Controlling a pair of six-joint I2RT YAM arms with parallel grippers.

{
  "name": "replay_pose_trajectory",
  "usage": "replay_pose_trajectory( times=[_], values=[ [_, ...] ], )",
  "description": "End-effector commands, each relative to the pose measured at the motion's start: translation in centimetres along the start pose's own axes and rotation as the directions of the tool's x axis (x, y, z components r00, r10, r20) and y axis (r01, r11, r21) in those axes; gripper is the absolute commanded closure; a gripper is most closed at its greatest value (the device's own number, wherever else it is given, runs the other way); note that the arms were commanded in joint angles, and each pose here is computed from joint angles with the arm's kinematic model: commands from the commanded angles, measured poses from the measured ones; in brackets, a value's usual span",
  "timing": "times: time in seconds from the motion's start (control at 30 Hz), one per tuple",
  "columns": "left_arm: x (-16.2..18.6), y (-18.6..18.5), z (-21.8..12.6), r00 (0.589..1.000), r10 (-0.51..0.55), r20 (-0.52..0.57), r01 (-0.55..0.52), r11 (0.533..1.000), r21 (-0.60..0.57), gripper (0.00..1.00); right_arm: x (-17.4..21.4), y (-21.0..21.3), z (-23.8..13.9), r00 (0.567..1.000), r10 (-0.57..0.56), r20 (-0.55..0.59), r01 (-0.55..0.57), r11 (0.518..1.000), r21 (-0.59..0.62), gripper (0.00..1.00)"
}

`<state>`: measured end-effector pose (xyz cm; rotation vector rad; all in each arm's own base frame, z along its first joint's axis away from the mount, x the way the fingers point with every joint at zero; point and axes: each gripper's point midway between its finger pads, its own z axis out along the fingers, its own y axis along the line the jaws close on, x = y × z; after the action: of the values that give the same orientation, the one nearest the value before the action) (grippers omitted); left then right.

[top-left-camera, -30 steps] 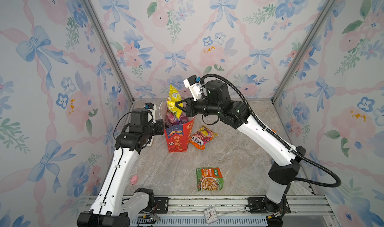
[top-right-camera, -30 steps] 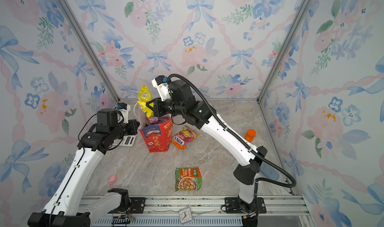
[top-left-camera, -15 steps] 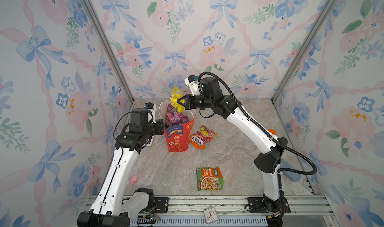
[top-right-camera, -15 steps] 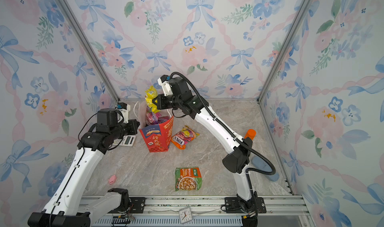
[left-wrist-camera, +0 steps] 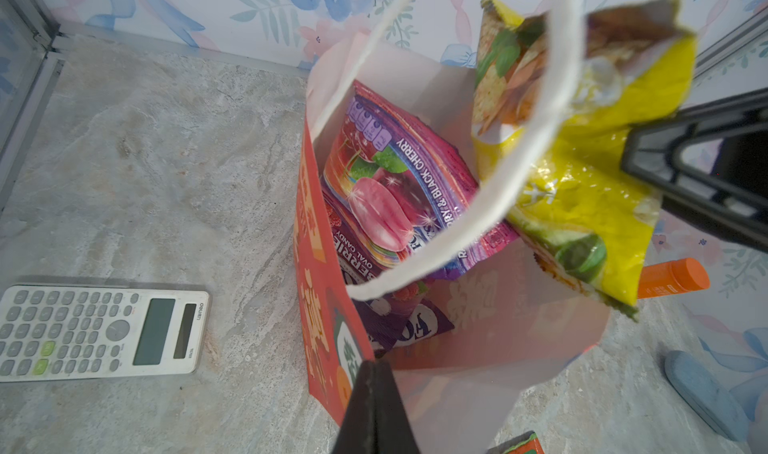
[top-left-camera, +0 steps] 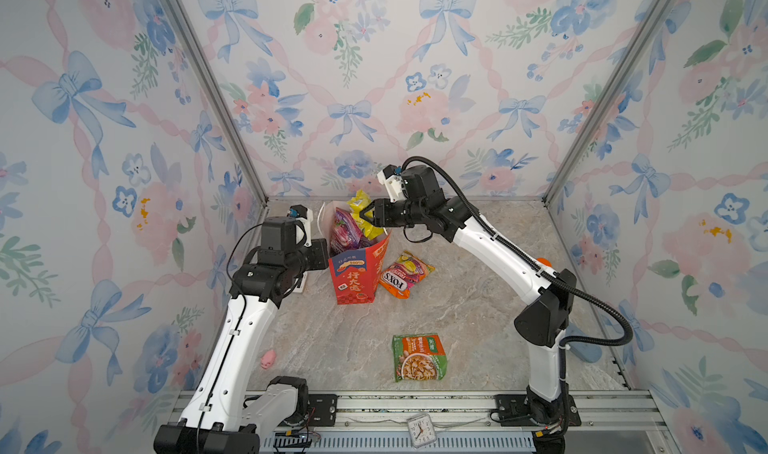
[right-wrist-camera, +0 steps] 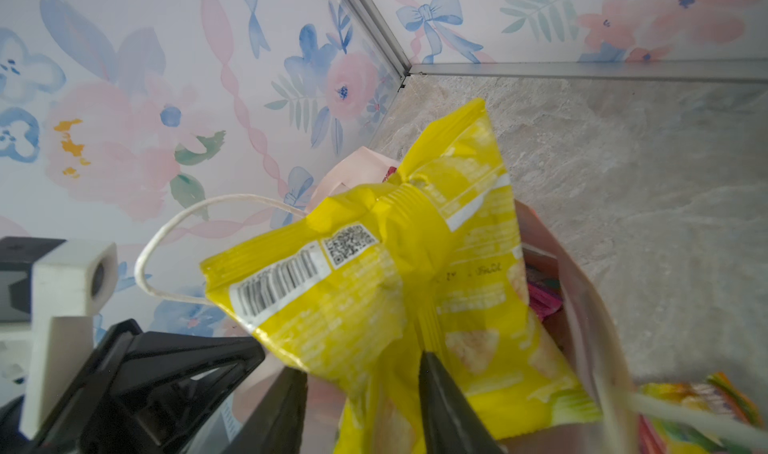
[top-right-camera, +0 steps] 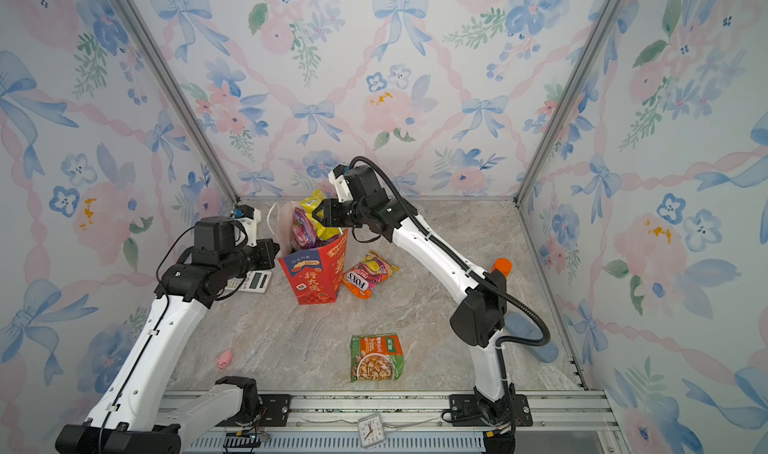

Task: Place the snacks into the paper bag
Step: 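Lower the yellow packet into the bag beside the purple packets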

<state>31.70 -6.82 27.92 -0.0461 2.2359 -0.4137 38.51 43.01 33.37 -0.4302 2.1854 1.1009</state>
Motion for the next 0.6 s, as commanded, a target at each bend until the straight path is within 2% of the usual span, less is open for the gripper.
replay_pose_trajectory(
  times=[0.0, 0.17, 0.27, 0.37, 0.57],
  values=[
    [-0.5, 0.0, -0.9, 0.999, 0.025, 0.028, -0.025, 1.000, -0.002, 0.95, -2.9, 2.5, -3.6, 0.993, -0.039, 0.112, 0.043, 0.999, -0.032, 0.37],
    [-0.6, -0.1, -0.8, 0.999, 0.023, 0.025, -0.023, 1.000, 0.002, 0.95, -3.5, 4.1, -5.6, 0.982, -0.116, 0.152, 0.118, 0.993, -0.003, 0.36],
    [-0.5, -0.1, -0.7, 1.000, 0.022, 0.020, -0.022, 1.000, 0.002, 0.95, -3.2, 4.7, -6.2, 0.968, -0.198, 0.155, 0.191, 0.980, 0.060, 0.36],
    [-0.5, -0.1, -0.7, 1.000, 0.021, 0.021, -0.021, 1.000, 0.002, 0.95, -2.4, 4.9, -6.1, 0.950, -0.287, 0.124, 0.271, 0.954, 0.132, 0.39],
    [-0.5, -0.1, -0.7, 0.999, 0.022, 0.023, -0.023, 1.000, 0.002, 0.95, -1.0, 4.3, -4.8, 0.903, -0.429, 0.022, 0.409, 0.874, 0.262, 0.50]
  ],
)
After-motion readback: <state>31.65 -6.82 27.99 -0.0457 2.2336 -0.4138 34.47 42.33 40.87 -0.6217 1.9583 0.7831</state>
